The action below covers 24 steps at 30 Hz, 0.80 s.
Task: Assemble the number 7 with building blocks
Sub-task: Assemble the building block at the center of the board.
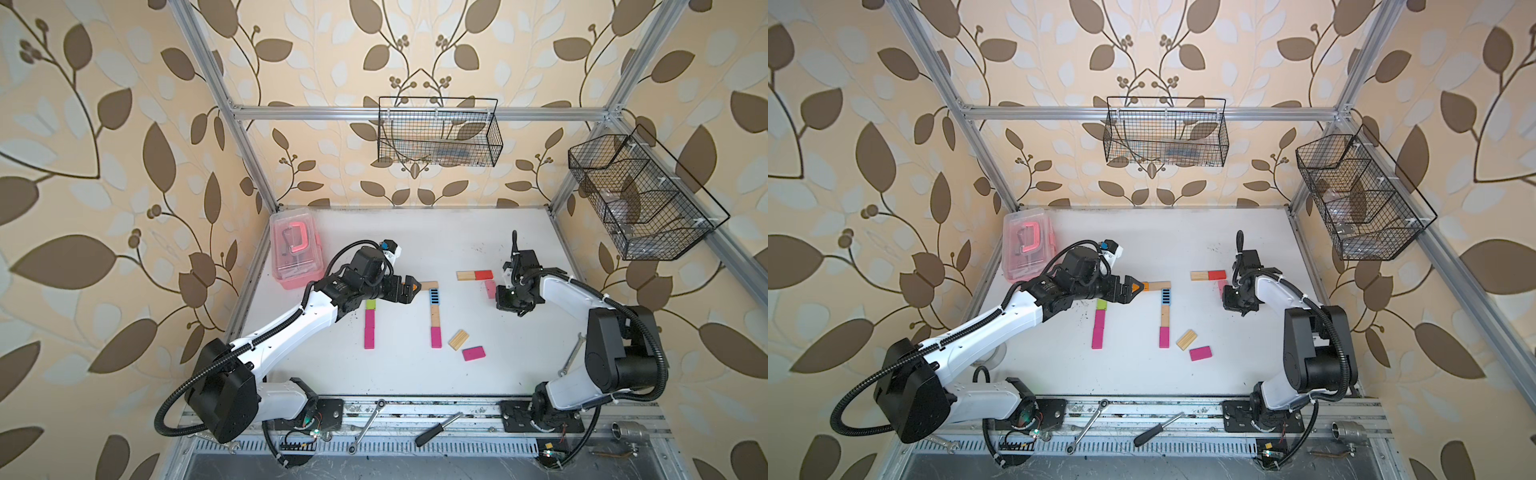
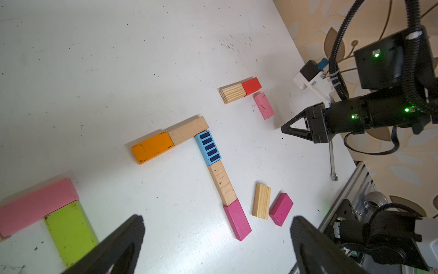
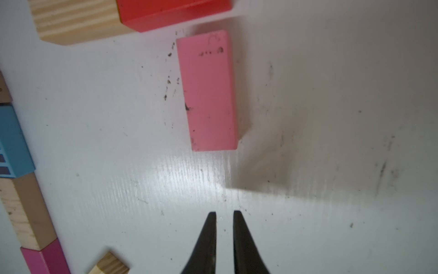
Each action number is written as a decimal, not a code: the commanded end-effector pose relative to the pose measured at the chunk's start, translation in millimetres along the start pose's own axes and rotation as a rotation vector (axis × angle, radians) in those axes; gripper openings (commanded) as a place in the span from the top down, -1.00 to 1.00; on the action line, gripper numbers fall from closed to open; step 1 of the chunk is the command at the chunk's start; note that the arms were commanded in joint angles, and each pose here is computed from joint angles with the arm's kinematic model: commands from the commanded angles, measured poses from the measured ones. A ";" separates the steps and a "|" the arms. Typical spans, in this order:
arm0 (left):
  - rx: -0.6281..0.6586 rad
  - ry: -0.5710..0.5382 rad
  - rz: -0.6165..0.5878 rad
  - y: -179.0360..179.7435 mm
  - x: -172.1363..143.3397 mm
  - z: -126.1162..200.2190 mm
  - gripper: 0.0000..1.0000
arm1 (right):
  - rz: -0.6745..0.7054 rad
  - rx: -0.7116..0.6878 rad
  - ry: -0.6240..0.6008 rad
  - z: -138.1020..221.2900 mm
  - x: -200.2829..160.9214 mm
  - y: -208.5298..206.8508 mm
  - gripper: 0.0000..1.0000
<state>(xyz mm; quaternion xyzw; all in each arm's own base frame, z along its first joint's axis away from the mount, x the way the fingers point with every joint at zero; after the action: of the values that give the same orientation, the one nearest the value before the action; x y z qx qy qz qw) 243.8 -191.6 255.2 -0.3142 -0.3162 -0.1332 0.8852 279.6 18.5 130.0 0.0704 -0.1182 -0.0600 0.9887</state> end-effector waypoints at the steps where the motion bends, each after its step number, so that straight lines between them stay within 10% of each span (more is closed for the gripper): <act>1: -0.030 -0.060 -0.027 -7.1 16.7 8.9 -0.98 | -0.004 0.042 -0.018 -10.6 4.8 1.3 0.76; 24: -0.002 -0.057 -0.036 -5.0 16.4 9.1 -0.98 | -0.009 0.042 -0.008 -32.1 26.8 -3.8 0.81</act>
<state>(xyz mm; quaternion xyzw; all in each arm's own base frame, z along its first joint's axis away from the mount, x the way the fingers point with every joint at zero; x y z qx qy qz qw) 243.8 -191.3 254.8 -0.3100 -0.3179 -0.1373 0.8854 311.2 16.3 111.7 0.0955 -0.1379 -0.0670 0.9835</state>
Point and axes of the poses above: each gripper's point midway between its finger pads, its own z axis back along the fingers, its own y axis along the line the jaws close on, x = y × z, the point moved 10 cm from there along z, back along the fingers, and after that the axes turned 1 degree about z, right-handed, at the moved point
